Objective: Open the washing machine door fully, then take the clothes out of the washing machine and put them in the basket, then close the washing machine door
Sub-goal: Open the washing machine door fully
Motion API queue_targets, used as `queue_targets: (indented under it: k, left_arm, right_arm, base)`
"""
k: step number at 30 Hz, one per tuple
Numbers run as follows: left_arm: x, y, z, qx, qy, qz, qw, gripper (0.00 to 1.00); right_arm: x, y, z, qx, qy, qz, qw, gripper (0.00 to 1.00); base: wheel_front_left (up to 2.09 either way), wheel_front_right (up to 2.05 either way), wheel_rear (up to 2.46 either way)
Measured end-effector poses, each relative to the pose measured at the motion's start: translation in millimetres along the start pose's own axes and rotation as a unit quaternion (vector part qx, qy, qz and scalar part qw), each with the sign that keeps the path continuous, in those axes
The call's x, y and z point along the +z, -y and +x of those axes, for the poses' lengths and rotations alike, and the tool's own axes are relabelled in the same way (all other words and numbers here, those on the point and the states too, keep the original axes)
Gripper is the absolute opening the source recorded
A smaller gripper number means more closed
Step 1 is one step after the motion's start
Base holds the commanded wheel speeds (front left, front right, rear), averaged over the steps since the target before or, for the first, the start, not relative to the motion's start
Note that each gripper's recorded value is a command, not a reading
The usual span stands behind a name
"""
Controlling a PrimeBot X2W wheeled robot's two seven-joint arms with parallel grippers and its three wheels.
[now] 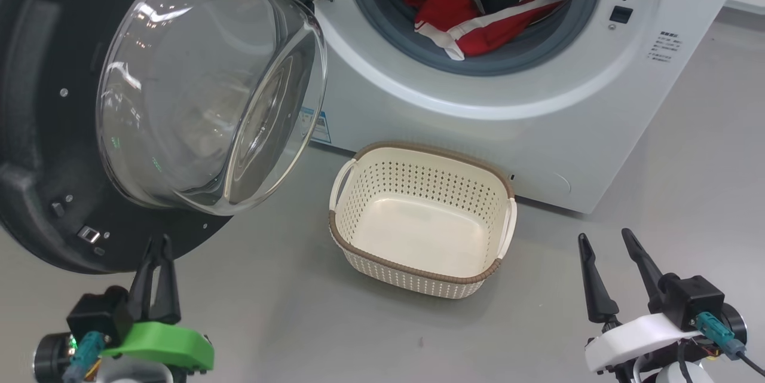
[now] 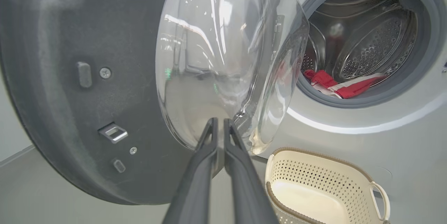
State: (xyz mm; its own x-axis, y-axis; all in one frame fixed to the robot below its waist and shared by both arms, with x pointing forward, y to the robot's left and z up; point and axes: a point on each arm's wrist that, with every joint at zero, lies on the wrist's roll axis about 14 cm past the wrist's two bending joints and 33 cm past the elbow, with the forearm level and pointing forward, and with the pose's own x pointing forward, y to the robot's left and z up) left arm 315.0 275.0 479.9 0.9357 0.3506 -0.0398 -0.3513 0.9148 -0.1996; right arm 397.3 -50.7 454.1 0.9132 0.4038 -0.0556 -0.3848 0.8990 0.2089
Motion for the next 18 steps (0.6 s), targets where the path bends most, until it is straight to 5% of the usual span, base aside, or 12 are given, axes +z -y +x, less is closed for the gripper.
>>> queue_targets:
  k: [1,18]
  left_arm:
    - [-0.4,2.7,-2.5,-0.004,0.000,0.000,1.000,0.97]
    - [-28.7,79.1,-35.6,-0.143,-0.039,-0.014,0.989,1.00]
  right_arm:
    - [0.2,-0.6,-1.4,0.000,0.000,-0.001,1.000,1.00]
    - [9.4,11.4,-38.8,-0.035,0.014,-0.001,0.999,1.00]
  base:
    - [0.00,0.00,0.00]
    - [0.00,0.00,0.00]
